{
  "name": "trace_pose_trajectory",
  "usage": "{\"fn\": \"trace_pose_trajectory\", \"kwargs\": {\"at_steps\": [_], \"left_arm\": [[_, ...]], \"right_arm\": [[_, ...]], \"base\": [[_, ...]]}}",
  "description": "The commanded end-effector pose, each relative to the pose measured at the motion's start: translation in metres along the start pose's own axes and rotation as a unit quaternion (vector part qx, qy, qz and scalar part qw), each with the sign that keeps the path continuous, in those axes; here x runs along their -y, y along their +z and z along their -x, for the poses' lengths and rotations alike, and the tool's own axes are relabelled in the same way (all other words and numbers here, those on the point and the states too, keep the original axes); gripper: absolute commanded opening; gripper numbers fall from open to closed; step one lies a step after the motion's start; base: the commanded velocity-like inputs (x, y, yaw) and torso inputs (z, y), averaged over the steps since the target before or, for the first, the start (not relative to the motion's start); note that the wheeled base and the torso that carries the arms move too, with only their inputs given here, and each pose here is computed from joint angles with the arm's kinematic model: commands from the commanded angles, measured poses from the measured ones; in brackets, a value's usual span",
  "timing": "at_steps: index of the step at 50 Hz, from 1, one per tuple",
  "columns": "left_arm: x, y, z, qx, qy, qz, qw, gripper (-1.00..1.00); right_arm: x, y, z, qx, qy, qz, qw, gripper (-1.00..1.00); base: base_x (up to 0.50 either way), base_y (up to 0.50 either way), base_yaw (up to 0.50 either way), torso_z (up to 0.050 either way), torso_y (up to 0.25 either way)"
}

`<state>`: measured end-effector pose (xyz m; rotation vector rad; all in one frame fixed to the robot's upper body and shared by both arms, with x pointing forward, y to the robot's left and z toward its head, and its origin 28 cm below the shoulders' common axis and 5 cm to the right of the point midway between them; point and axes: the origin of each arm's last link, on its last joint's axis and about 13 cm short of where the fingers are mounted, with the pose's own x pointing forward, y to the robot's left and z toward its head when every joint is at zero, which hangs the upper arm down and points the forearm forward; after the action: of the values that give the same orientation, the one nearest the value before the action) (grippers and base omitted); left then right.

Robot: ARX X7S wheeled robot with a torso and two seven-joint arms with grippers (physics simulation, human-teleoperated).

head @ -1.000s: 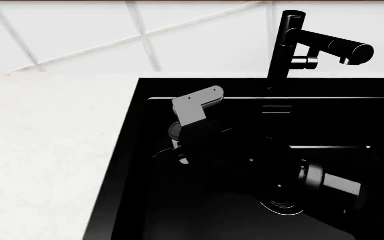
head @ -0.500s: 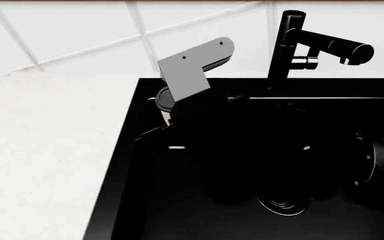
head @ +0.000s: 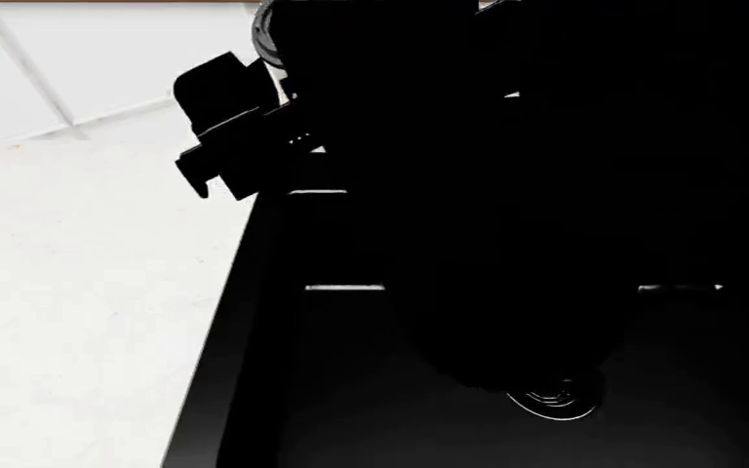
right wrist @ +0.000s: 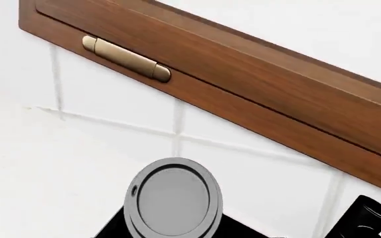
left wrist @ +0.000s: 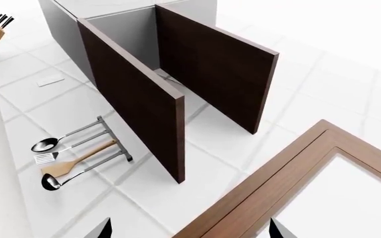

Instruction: Pick the cup and bowl from the sink and place them on the counter for drying.

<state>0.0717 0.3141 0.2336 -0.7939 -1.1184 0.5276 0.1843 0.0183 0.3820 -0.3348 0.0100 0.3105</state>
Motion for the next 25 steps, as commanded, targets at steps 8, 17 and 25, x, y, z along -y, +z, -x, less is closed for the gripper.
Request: {"fn": "trace_pose_trajectory", "kwargs": {"at_steps": [8,17,25], "left_arm": [[0.000,0.000,0.000,0.000,0.000,0.000,1.000,1.00],[0.000,0.000,0.000,0.000,0.001,0.001,1.000,1.00],[0.000,0.001,-0.001,0.002,0.002,0.004,1.000,1.00]], "right_arm": [[-0.001,0.059,0.018,0.035,0.010,0.026,0.999,-1.00],[-0.015,0.074,0.004,0.022,0.057,0.018,0.998,-1.00],[-0.035,0.070,-0.011,0.011,0.106,0.010,0.994,-1.00]], "base": [[0.00,0.00,0.00,0.000,0.000],[0.00,0.00,0.00,0.000,0.000],[0.00,0.00,0.00,0.000,0.000]]}}
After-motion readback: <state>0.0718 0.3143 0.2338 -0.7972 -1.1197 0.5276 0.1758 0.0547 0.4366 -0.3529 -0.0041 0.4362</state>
